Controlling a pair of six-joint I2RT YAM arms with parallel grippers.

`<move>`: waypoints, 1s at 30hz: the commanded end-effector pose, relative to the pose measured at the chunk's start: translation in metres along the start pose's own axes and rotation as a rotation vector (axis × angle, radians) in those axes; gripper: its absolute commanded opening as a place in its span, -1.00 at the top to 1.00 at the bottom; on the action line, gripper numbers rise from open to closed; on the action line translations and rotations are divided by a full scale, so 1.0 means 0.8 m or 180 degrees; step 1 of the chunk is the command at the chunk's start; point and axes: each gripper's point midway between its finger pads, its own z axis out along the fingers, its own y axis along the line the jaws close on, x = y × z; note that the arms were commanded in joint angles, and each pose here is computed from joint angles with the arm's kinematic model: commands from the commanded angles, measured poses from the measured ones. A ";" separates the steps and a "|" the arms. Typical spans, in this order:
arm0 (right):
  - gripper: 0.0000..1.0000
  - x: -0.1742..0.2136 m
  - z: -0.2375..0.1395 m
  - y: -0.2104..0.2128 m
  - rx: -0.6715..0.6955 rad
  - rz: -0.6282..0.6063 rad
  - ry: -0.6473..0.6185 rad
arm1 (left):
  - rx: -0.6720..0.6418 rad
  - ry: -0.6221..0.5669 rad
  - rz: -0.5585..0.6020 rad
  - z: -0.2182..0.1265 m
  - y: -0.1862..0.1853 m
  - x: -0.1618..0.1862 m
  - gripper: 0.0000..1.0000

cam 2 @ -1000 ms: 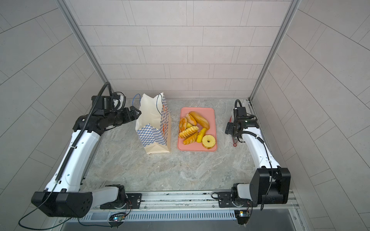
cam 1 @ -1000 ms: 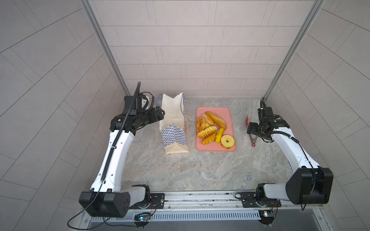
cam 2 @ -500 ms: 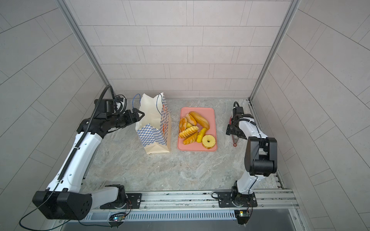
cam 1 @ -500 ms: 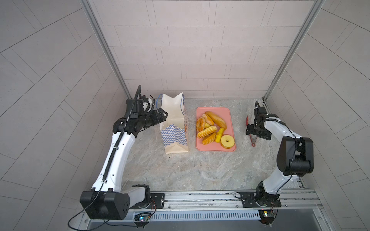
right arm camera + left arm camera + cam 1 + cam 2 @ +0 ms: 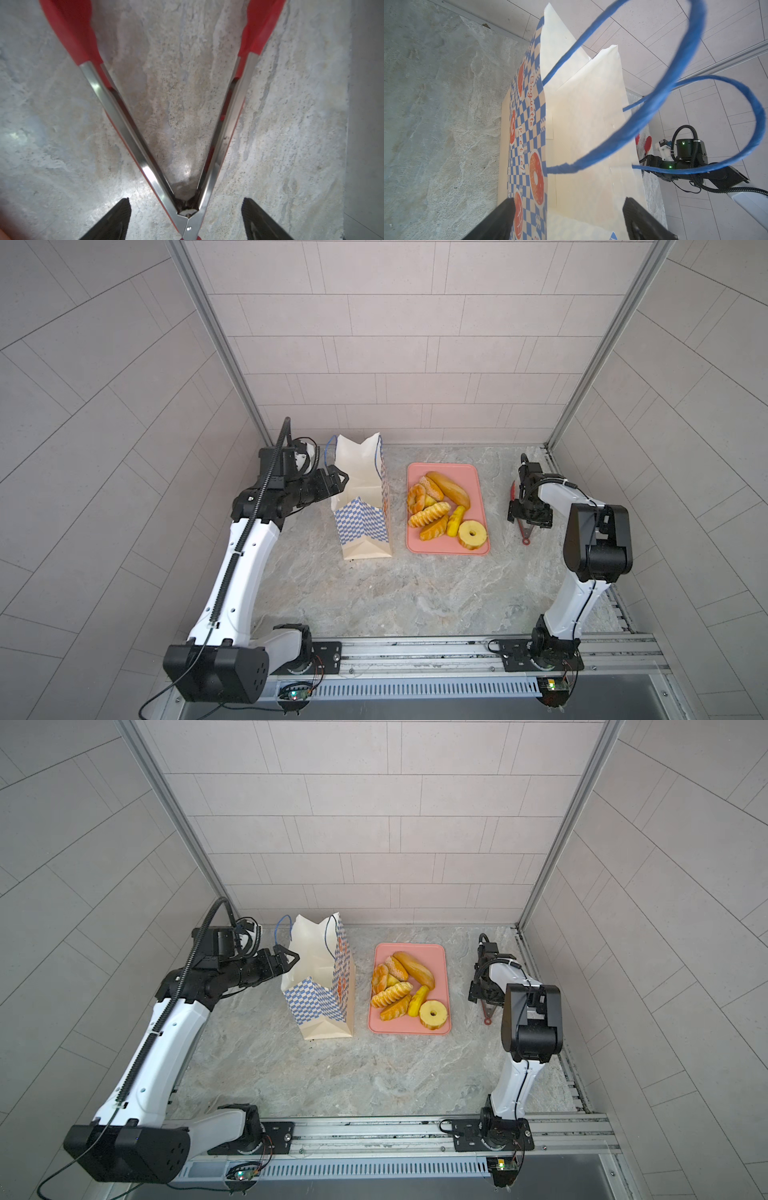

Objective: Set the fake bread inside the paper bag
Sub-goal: 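Lower the right gripper onto the red tongs and close on their hinge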

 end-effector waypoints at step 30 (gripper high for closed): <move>-0.23 -0.011 0.040 0.008 -0.0201 0.0112 0.0128 | -0.0113 -0.0027 0.0106 -0.005 0.005 0.000 -1.00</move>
